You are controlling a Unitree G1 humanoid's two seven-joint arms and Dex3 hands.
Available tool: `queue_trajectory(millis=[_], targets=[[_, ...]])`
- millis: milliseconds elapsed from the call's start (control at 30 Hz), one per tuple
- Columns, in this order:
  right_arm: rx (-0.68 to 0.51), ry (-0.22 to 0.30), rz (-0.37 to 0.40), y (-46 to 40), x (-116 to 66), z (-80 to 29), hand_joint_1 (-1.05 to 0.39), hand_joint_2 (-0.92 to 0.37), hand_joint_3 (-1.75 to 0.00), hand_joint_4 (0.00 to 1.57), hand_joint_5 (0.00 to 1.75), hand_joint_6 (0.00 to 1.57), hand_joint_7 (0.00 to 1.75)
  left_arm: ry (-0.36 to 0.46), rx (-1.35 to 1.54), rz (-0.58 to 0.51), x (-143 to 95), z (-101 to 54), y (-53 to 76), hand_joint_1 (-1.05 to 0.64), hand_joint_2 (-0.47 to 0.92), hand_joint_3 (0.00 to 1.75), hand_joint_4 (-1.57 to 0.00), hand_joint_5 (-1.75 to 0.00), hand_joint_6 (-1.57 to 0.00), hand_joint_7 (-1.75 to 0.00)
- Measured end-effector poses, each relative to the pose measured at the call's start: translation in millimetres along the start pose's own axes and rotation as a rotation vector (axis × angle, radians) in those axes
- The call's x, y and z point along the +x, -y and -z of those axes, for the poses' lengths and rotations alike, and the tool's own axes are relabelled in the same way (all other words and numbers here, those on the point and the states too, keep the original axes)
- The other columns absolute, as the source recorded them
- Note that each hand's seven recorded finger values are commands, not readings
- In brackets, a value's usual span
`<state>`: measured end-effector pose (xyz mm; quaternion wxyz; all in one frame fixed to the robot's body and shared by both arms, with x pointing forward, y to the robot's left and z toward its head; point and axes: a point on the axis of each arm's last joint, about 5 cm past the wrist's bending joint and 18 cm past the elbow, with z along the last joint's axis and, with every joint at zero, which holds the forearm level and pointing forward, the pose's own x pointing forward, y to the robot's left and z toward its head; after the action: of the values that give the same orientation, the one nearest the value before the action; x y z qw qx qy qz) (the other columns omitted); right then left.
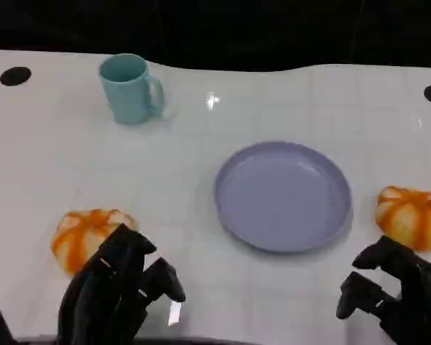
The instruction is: Grasp the bread from the table and place it into the plate.
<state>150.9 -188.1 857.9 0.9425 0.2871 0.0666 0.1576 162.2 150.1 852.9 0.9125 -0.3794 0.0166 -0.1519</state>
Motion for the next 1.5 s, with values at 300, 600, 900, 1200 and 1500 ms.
queue_trajectory(millis=[300,600,900,1200,1500], targets=[[-0.001,0.004,-0.001,-0.4,0.2,-0.1,-0.54,-0.92,-0.19,0.72,1.56,0.80,1.06,0.006,0.035,0.024,-0.2,-1.1,0.0,-0.51,0.92,0.35,-0.59,-1.42,-0.63,-0.76],[-0.005,0.008,-0.002,-0.7,0.4,-0.1,-0.54,-0.92,-0.20,0.72,1.56,0.79,1.09,0.009,0.035,0.025,-0.1,-1.5,0.2,-0.51,0.92,0.35,-0.60,-1.43,-0.62,-0.80],[-0.006,0.010,-0.003,-0.7,0.4,-0.1,-0.54,-0.92,-0.21,0.73,1.56,0.78,1.09,0.011,0.038,0.024,-0.3,-1.8,0.0,-0.51,0.92,0.37,-0.59,-1.49,-0.60,-0.85],[-0.007,0.010,-0.006,-1.9,0.2,-0.2,-0.54,-0.92,-0.20,0.72,1.55,0.79,1.07,0.088,0.329,0.011,-0.3,-12.1,3.2,-0.50,0.92,0.27,-0.48,-1.44,-0.51,-0.88],[-0.009,0.012,-0.002,-4.9,-0.8,-2.7,-0.53,-0.92,-0.20,0.72,1.56,0.80,1.06,0.159,0.882,0.051,-3.1,-41.3,12.2,-0.51,0.92,0.16,-0.36,-0.72,-0.50,-0.12]])
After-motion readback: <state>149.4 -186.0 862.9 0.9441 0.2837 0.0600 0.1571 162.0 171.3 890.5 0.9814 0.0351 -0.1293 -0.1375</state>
